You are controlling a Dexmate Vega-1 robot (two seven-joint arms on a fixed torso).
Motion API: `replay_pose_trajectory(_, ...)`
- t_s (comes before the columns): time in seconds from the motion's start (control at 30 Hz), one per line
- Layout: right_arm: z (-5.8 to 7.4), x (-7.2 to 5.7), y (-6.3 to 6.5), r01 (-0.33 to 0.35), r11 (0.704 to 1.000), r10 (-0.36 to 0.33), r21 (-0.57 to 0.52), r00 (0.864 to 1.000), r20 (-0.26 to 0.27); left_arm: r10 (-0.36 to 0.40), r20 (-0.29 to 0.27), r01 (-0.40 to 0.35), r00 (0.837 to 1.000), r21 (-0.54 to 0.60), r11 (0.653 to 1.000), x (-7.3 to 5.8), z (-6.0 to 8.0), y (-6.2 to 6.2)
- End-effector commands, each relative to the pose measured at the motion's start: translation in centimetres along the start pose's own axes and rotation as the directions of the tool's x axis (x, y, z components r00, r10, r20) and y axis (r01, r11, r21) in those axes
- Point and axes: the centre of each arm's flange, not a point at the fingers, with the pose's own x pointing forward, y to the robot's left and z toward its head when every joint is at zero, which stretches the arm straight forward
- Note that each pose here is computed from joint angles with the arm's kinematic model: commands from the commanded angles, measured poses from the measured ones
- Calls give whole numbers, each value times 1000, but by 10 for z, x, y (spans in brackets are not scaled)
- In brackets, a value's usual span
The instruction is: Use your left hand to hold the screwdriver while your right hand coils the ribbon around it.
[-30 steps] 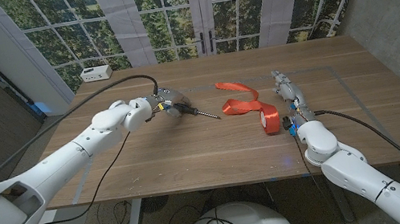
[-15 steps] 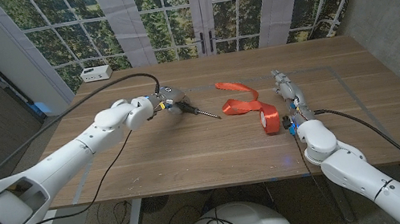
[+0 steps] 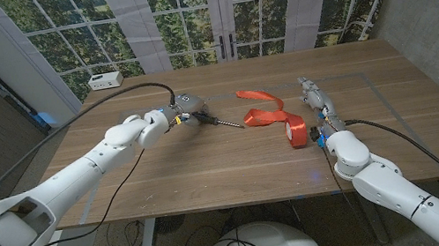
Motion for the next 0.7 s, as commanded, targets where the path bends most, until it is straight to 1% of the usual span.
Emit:
replay_pose_trajectory(0.03, 6, -1, 0, -5, 1000, 5, -10, 1000, 7, 256, -50, -258, 965, -27, 966, -20, -8, 11)
replay_pose_trajectory(0.07, 7, -1, 0, -3, 1000, 3, -9, 1000, 7, 243, -53, -245, 969, -44, 969, -20, -9, 13)
replay_pose_trajectory(0.1, 7, -1, 0, -6, 1000, 6, -16, 1000, 5, 246, -60, -249, 967, -52, 967, -21, -10, 14)
replay_pose_trajectory(0.13, 8, -1, 0, -6, 1000, 6, -28, 1000, 1, 268, -69, -271, 961, -48, 961, -23, -10, 14)
replay_pose_trajectory(0.17, 9, -2, 0, 0, 999, 0, -36, 1000, -10, 265, -77, -269, 961, -51, 962, -24, -11, 15)
replay_pose_trajectory(0.2, 9, -2, 0, -9, 999, 9, -34, 1000, -7, 249, -78, -254, 965, -61, 965, -24, -12, 16)
replay_pose_trajectory(0.23, 10, -2, 0, -13, 999, 13, -29, 1000, -7, 273, -85, -279, 958, -69, 958, -26, -13, 16)
replay_pose_trajectory(0.27, 11, -3, 1, 4, 999, -4, -37, 1000, -17, 282, -89, -289, 955, -70, 955, -27, -14, 17)
replay_pose_trajectory(0.3, 12, -4, 0, 0, 998, -1, -61, 1000, -9, 279, -96, -286, 955, -72, 955, -28, -14, 18)
replay_pose_trajectory(0.33, 12, -4, 0, -4, 999, 4, -49, 1000, -13, 268, -97, -276, 958, -77, 958, -28, -15, 19)
replay_pose_trajectory(0.37, 12, -5, 0, 6, 999, -6, -42, 1000, -14, 282, -101, -290, 954, -75, 954, -30, -15, 18)
replay_pose_trajectory(0.4, 12, -6, 0, 8, 998, -8, -62, 1000, -7, 289, -108, -298, 951, -71, 952, -31, -16, 19)
replay_pose_trajectory(0.43, 13, -7, 0, 7, 998, -7, -66, 1000, -8, 280, -111, -288, 954, -65, 955, -31, -17, 19)
replay_pose_trajectory(0.5, 16, -10, 0, 16, 995, -18, -103, 1000, -13, 295, -115, -304, 948, -64, 951, -33, -17, 19)
replay_pose_trajectory(0.57, 18, -12, -1, 25, 992, -27, -123, 1000, -15, 275, -115, -284, 955, -76, 956, -33, -18, 21)
replay_pose_trajectory(0.6, 19, -13, -1, 31, 990, -33, -134, 999, -13, 293, -118, -302, 949, -71, 951, -35, -18, 20)
replay_pose_trajectory(0.63, 20, -13, -1, 29, 990, -31, -137, 999, -13, 294, -122, -304, 948, -71, 950, -35, -18, 20)
replay_pose_trajectory(0.67, 21, -15, -1, 32, 988, -35, -152, 999, -15, 275, -122, -285, 954, -76, 955, -34, -18, 21)
replay_pose_trajectory(0.7, 21, -15, -1, 33, 986, -36, -161, 999, -14, 280, -121, -290, 952, -76, 954, -35, -18, 21)
